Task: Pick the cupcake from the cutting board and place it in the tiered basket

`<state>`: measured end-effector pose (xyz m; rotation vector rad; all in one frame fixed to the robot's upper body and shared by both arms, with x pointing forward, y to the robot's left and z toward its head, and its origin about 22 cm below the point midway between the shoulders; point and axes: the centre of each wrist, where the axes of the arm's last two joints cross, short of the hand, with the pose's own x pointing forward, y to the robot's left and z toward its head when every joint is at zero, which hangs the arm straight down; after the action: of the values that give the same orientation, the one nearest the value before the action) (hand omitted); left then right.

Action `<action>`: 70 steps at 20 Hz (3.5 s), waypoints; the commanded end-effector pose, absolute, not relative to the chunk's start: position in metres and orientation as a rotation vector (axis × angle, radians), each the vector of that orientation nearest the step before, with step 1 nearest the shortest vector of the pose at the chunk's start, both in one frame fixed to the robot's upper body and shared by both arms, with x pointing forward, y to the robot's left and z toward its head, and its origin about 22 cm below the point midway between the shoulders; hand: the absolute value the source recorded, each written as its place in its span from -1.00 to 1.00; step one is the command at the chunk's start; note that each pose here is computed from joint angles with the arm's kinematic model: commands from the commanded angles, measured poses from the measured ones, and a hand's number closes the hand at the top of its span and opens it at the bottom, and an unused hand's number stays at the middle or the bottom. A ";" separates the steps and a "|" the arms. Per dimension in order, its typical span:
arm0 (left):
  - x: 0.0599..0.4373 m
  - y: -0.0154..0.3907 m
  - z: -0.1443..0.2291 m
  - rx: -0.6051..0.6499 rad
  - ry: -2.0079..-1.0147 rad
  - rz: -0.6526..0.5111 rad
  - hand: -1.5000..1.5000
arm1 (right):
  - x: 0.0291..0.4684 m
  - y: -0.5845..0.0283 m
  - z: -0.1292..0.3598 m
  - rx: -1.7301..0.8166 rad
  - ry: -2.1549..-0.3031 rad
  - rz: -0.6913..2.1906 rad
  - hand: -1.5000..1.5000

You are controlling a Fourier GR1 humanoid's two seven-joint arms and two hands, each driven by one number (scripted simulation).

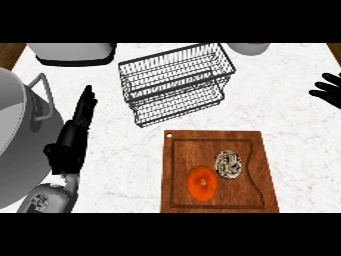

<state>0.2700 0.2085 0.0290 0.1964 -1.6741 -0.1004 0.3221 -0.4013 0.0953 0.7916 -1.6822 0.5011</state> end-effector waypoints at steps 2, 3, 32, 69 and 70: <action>0.271 0.217 0.025 0.205 -1.638 -0.078 0.00 | 0.320 -0.398 0.196 0.556 -1.713 1.021 -1.00; 0.269 0.209 0.025 0.196 -1.657 -0.104 0.00 | 0.319 -0.392 0.217 0.490 -1.716 1.107 -1.00; 0.270 0.207 0.036 0.180 -1.669 -0.126 0.00 | 0.227 -0.248 0.194 -0.099 -1.403 1.774 -1.00; 0.273 0.215 0.036 0.193 -1.666 -0.100 0.00 | 0.275 -0.251 0.112 -0.380 -1.341 1.866 -1.00; 0.277 0.202 0.028 0.174 -1.661 -0.093 0.00 | 0.265 -0.258 0.111 -0.377 -1.367 1.860 -1.00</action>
<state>0.2745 0.2025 0.0316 0.1911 -1.6634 -0.1058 0.2659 -0.2490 0.1245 -0.3970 -1.3832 1.8629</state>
